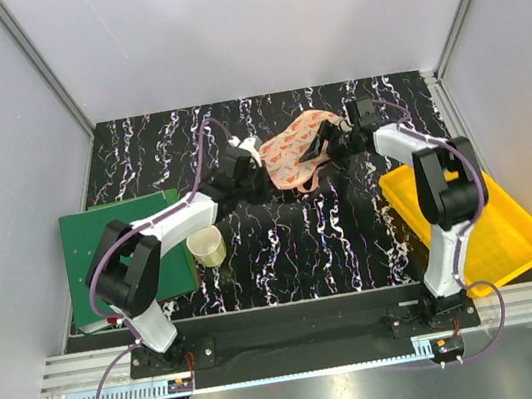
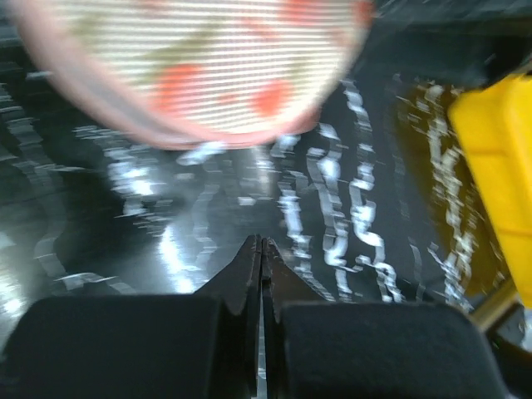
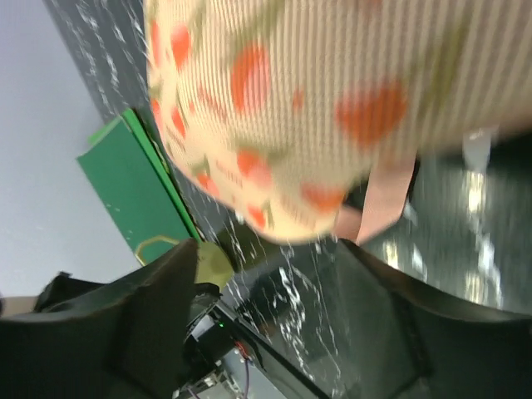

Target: Place the bra in the laundry bag and zip it closed

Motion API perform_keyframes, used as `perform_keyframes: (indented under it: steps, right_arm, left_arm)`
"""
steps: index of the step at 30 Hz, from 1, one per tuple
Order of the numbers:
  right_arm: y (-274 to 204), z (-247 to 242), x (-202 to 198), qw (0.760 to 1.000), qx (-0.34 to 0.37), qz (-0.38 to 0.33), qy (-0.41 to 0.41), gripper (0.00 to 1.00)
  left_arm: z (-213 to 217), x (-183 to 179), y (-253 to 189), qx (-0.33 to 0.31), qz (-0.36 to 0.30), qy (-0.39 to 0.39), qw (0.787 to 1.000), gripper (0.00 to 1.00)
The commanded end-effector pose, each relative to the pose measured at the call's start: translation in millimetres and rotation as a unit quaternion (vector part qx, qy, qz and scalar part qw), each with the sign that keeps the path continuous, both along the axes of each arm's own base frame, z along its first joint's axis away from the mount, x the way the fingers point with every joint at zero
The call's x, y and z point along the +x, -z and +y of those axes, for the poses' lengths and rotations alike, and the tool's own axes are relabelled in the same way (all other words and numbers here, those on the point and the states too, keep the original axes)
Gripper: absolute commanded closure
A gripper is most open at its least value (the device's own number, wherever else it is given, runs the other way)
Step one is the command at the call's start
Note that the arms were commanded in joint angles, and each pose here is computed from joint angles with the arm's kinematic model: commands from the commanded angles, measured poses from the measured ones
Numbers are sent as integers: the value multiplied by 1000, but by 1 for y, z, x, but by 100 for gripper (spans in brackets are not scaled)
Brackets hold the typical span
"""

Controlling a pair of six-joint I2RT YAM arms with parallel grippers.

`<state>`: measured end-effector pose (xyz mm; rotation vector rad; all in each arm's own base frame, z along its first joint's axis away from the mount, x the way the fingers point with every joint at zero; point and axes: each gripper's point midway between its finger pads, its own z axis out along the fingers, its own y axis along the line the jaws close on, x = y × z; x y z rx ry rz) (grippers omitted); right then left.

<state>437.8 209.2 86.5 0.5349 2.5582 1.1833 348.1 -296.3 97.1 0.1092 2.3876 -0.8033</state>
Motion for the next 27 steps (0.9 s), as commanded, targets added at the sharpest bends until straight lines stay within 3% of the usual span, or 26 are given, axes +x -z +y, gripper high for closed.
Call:
perform_keyframes:
  steps: [1, 5, 11, 17, 24, 27]
  right_arm:
    - [-35, -24, -32, 996, -73, -43, 35, 20]
    - [-50, -21, -54, 998, -39, -39, 44, 16]
    - [-48, 16, -48, 994, 78, -35, 62, 17]
    - [-19, 49, -34, 989, 106, -1, 107, 23]
    - [16, 45, -6, 982, 67, 16, 176, 41]
    - [17, 42, 0, 982, 51, 3, 180, 58]
  left_arm:
    - [-37, 7, -36, -39, -44, 29, 998, 100]
    - [-32, 3, -28, -23, -47, 29, 998, 100]
    - [-4, 3, -21, 9, -63, 3, 998, 68]
    - [18, 4, -31, 19, -87, -24, 996, 55]
    - [28, 2, -22, 19, -84, -26, 996, 45]
    - [22, 4, -20, 15, -84, -4, 996, 43]
